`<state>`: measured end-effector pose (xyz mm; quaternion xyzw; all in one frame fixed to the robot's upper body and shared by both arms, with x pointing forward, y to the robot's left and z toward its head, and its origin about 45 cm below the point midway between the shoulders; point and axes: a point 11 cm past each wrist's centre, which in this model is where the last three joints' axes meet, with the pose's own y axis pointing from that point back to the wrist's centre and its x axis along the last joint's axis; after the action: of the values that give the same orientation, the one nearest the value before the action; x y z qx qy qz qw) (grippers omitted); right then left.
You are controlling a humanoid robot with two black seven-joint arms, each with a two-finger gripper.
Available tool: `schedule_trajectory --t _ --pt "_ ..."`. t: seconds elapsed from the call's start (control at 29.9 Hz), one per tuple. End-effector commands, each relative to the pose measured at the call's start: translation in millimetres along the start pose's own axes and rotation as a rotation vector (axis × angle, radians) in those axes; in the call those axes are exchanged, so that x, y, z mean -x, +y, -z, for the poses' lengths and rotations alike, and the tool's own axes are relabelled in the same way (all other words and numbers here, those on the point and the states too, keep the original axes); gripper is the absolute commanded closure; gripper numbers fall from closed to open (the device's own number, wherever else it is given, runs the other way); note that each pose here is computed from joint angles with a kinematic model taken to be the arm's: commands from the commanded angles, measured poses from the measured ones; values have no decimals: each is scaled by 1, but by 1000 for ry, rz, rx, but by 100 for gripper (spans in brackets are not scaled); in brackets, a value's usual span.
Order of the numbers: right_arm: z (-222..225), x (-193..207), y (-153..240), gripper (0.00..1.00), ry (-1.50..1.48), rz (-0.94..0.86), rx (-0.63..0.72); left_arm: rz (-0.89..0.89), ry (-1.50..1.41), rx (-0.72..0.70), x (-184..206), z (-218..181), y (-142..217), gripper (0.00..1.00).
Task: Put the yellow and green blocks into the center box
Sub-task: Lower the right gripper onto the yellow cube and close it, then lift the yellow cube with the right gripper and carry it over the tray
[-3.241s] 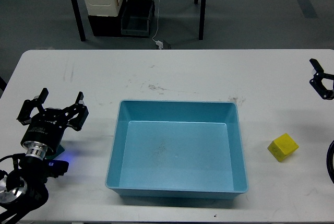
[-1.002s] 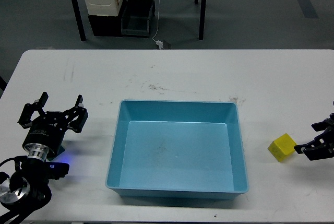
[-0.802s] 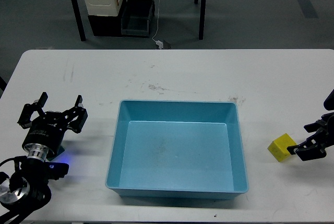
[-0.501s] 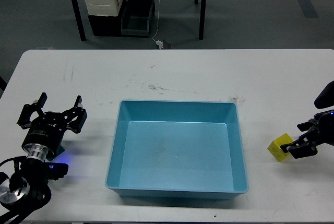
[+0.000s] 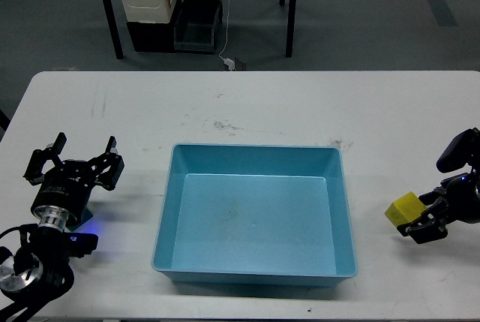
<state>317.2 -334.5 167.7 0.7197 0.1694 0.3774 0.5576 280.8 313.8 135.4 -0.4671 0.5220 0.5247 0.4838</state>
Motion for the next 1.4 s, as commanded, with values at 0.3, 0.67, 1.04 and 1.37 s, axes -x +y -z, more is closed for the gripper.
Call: schedule_trajectory --t 0.3,0.67,1.04,1.37 --pt "-14 -4 -2 85 -18 -3 38 -2 1 1 -1 0 0 0" --pt "-65 -97 92 100 57 -284 249 -1 1 0 -1 0 0 0" --pt "21 -221 165 100 369 -452 199 2 2 1 0 0 -1 0" --pt "119 -251 117 99 613 -291 20 13 4 13 4 -3 -3 0"
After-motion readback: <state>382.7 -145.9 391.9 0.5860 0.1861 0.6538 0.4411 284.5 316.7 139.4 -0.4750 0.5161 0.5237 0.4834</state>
